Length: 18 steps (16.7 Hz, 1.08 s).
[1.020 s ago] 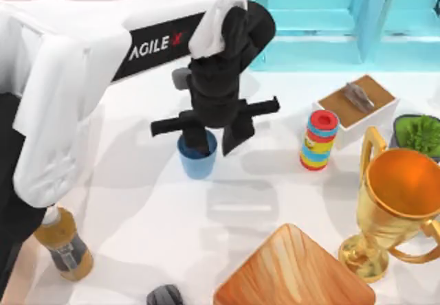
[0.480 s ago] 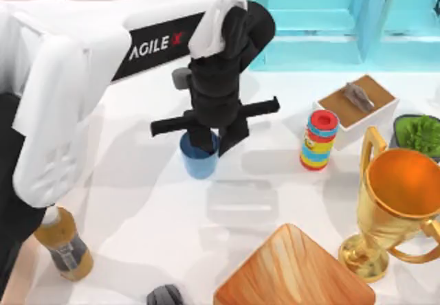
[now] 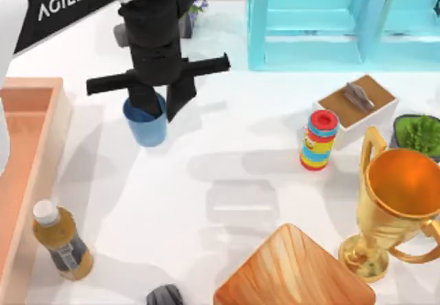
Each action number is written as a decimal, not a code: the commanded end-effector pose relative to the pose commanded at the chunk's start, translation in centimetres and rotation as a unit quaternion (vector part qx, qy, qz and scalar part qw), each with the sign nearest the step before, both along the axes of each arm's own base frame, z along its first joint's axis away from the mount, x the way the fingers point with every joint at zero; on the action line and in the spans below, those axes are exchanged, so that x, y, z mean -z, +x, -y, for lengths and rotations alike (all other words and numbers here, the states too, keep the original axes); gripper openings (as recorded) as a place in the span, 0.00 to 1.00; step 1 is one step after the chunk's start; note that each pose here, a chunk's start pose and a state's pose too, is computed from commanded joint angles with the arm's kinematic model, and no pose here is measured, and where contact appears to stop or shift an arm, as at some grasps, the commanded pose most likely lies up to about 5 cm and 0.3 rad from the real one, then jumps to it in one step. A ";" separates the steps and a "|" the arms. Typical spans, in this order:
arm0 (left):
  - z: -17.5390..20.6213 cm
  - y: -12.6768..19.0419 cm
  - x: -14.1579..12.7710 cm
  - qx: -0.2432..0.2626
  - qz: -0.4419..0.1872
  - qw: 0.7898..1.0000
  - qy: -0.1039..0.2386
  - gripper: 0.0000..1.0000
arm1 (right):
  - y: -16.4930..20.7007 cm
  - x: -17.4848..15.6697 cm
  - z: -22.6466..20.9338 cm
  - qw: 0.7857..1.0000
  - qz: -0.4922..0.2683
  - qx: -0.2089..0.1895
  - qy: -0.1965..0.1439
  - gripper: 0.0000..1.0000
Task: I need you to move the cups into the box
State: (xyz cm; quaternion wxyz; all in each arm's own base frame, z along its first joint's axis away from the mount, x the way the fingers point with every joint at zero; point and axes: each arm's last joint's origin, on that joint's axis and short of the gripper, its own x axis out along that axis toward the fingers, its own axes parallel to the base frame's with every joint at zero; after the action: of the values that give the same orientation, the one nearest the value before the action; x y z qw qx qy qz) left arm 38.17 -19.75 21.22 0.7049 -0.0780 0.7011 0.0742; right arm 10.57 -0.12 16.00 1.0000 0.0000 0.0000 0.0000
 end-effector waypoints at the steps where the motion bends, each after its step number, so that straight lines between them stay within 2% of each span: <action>1: -1.4 -0.1 -1.2 0.000 0.001 1.000 0.000 0.00 | 0.0 0.0 0.0 1.000 0.000 0.000 0.000 1.00; 3: -2.9 -0.2 -2.3 0.000 -0.002 1.000 0.002 0.00 | 0.0 0.0 0.0 1.000 0.000 0.000 0.000 1.00; 8: -2.9 -0.2 -2.3 0.003 -0.001 1.000 0.003 0.00 | 0.0 0.0 0.0 1.000 0.000 0.000 0.000 1.00; 10: -4.2 -0.1 -2.7 0.004 0.001 1.000 0.003 0.00 | 0.0 0.0 0.0 1.000 0.000 0.000 0.000 1.00; 14: -10.0 -0.2 -4.0 0.029 0.005 1.000 0.006 0.00 | 0.0 0.0 0.0 1.000 0.000 0.000 0.000 1.00; 18: -17.3 -1.9 -5.3 0.077 0.004 0.997 0.011 0.00 | 0.0 0.0 0.0 1.000 0.000 0.000 0.000 1.00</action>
State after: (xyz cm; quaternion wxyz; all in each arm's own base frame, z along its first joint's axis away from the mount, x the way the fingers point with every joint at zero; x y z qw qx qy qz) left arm 36.31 -2.46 26.50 0.7123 -0.0163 0.7012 0.0274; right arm 10.57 -0.12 16.00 1.0000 0.0000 0.0000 0.0000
